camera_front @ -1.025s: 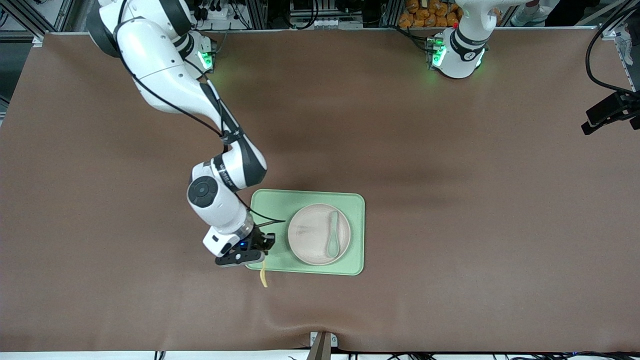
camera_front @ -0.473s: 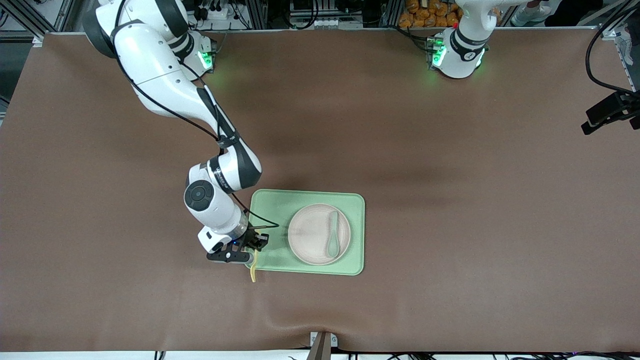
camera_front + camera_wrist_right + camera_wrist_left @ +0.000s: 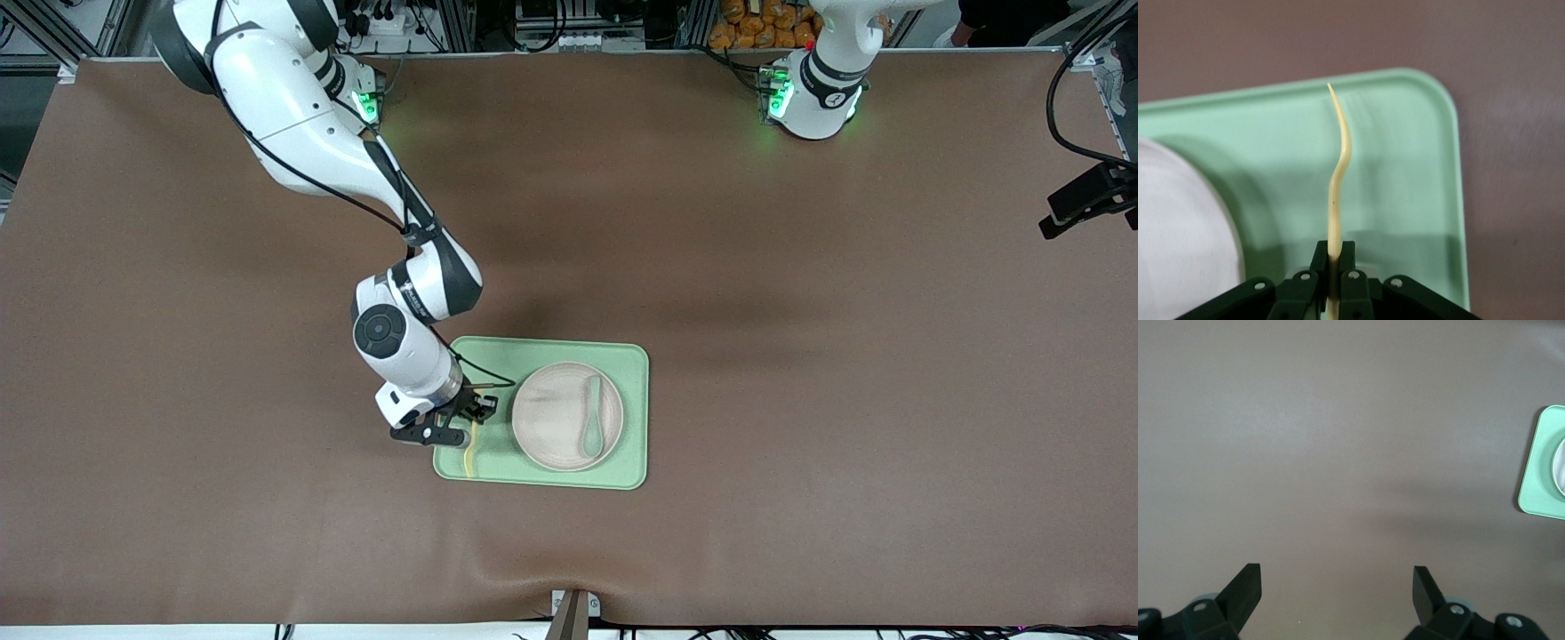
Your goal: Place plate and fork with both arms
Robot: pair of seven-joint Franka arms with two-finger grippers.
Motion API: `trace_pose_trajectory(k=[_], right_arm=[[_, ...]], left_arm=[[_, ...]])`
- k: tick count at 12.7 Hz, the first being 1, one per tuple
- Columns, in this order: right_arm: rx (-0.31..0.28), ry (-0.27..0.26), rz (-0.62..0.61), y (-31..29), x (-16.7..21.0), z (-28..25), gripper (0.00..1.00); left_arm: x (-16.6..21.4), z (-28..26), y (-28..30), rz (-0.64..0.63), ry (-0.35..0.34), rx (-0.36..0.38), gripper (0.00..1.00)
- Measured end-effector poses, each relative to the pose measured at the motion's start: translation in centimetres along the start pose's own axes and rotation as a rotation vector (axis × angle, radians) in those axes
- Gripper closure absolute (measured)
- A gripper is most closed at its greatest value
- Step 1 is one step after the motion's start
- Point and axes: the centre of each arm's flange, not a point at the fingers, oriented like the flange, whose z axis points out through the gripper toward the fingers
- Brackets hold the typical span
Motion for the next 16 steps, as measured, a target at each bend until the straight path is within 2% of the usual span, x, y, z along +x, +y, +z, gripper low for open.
trace_pose_trajectory(k=[6, 7, 10, 12, 14, 16], right_arm=[[-0.012, -0.033, -0.005, 0.1, -1.7, 0.7, 0.9], [-0.016, -0.038, -0.005, 0.2, -1.8, 0.8, 0.85], [-0.013, -0.032, 0.0, 0.2, -1.7, 0.4, 0.49], [-0.003, -0.009, 0.004, 0.0, -0.7, -2.1, 0.26], [-0.009, -0.009, 0.021, 0.8, 0.9, -6.5, 0.04], [-0.023, -0.024, 0.022, 2.7, 2.6, -11.9, 0.0]], left_arm=[[0.1, 0.0, -1.6, 0.006, 0.0, 0.001, 0.0], [0.1, 0.0, -1.4, 0.008, 0.0, 0.001, 0.0], [0.1, 0.0, -0.9, 0.018, 0.0, 0.001, 0.0], [0.0, 0.0, -0.7, 0.022, 0.0, 0.0, 0.0], [0.0, 0.0, -0.6, 0.025, 0.0, 0.0, 0.0], [0.0, 0.0, -0.3, 0.029, 0.0, 0.0, 0.0]])
